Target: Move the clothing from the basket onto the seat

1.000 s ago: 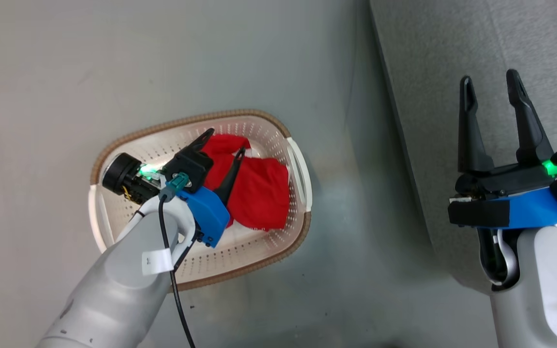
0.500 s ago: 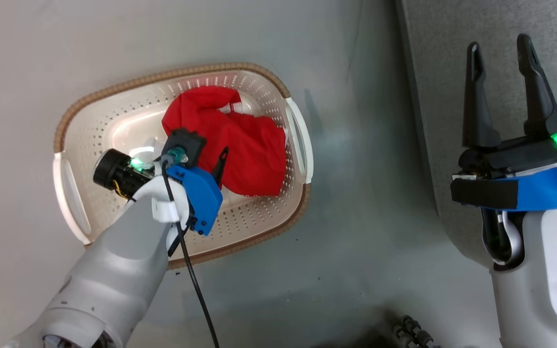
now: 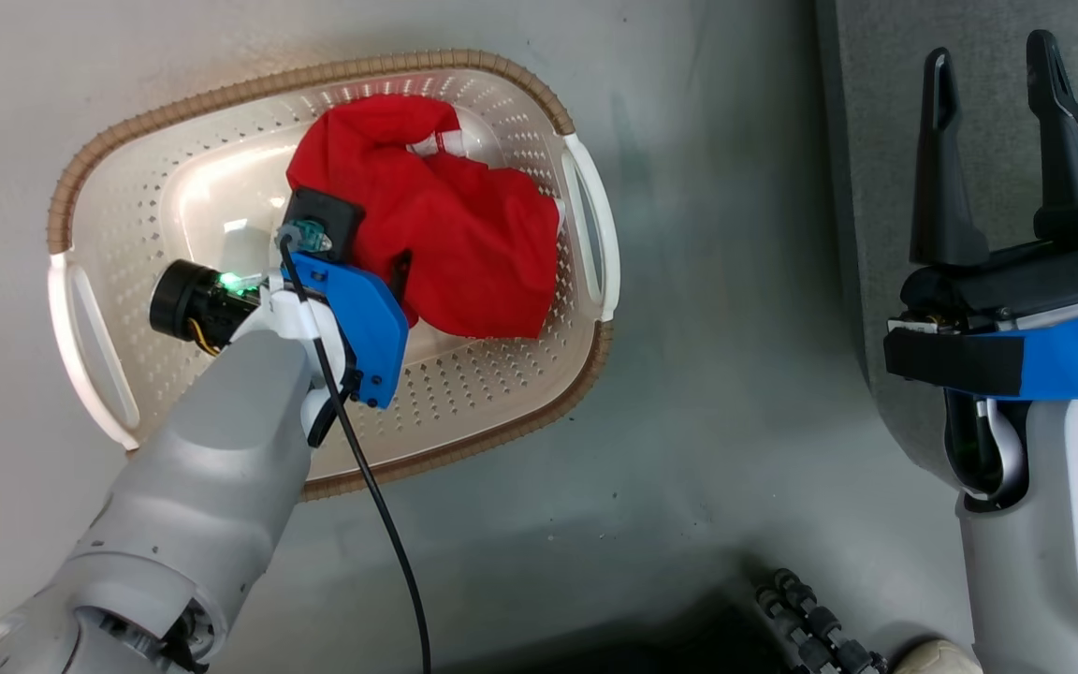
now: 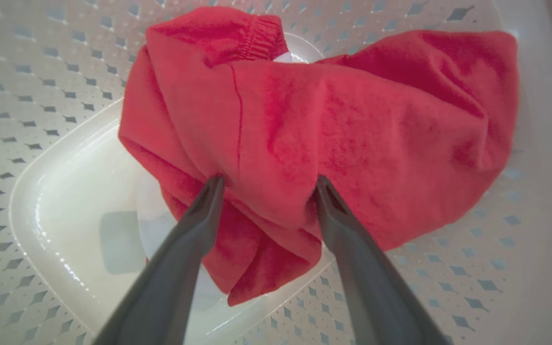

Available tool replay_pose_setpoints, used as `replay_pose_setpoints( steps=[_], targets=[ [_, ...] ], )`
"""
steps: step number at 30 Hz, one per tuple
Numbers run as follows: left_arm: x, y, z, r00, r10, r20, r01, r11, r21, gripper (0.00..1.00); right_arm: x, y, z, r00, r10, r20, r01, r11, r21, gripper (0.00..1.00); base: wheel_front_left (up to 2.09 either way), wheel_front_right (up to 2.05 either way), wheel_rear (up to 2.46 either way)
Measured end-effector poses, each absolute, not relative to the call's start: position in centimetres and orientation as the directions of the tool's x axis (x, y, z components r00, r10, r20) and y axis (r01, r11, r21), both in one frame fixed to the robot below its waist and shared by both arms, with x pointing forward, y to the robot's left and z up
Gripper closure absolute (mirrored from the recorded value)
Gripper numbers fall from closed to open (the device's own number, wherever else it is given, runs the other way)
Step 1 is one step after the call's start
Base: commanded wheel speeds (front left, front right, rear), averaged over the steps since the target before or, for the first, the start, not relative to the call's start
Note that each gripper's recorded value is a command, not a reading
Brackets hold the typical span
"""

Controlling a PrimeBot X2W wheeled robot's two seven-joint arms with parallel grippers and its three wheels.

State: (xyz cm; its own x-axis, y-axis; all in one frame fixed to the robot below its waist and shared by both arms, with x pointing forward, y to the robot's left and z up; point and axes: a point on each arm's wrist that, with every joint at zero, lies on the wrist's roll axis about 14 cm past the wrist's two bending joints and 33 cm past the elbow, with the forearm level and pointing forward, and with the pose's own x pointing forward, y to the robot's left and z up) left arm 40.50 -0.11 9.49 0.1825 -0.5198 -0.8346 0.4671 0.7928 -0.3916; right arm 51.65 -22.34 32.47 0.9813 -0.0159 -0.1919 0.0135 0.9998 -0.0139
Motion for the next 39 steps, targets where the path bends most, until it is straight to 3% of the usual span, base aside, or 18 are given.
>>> replay_pose_setpoints(
  steps=[12,16,17,18,19,20,30,39],
  targets=[
    [40.5,-0.6,7.3,0.149,-0.516,-0.844,0.349,0.826,-0.443,0.00,51.4,-22.3,30.2,0.973,-0.011,-0.232,0.007,1.000,-0.019,0.00,0.00,0.00,0.00],
    [41.1,-1.2,7.3,0.163,-0.530,-0.832,0.377,0.813,-0.444,0.00,51.2,-22.4,29.8,0.971,-0.015,-0.240,0.010,1.000,-0.020,0.00,0.00,0.00,0.00],
    [41.1,-1.3,7.3,0.164,-0.531,-0.831,0.375,0.813,-0.445,0.07,51.2,-22.4,29.8,0.971,-0.015,-0.240,0.011,1.000,-0.019,0.00,0.00,0.00,0.00],
    [41.0,-1.3,7.3,0.160,-0.532,-0.832,0.379,0.811,-0.446,0.58,51.2,-22.5,29.8,0.971,-0.016,-0.239,0.012,1.000,-0.019,0.00,0.00,0.00,0.00],
    [40.9,-1.4,7.3,0.157,-0.532,-0.832,0.386,0.808,-0.444,0.89,51.3,-22.4,29.8,0.971,-0.016,-0.239,0.012,1.000,-0.018,0.00,0.00,0.00,0.00],
    [40.8,-1.4,7.3,0.154,-0.533,-0.832,0.391,0.806,-0.444,1.00,51.3,-22.5,29.9,0.971,-0.016,-0.238,0.013,1.000,-0.017,0.00,0.00,0.00,0.00],
    [41.1,-2.0,8.4,0.168,-0.555,-0.815,0.424,0.787,-0.449,1.00,51.5,-22.2,30.1,0.973,-0.013,-0.229,0.012,1.000,-0.009,0.00,0.00,0.00,0.00],
    [42.5,-2.2,10.8,0.232,-0.583,-0.778,0.488,0.762,-0.426,1.00,52.1,-21.6,31.5,0.980,0.001,-0.199,-0.001,1.000,0.001,0.00,0.00,0.00,0.00]
  ],
)
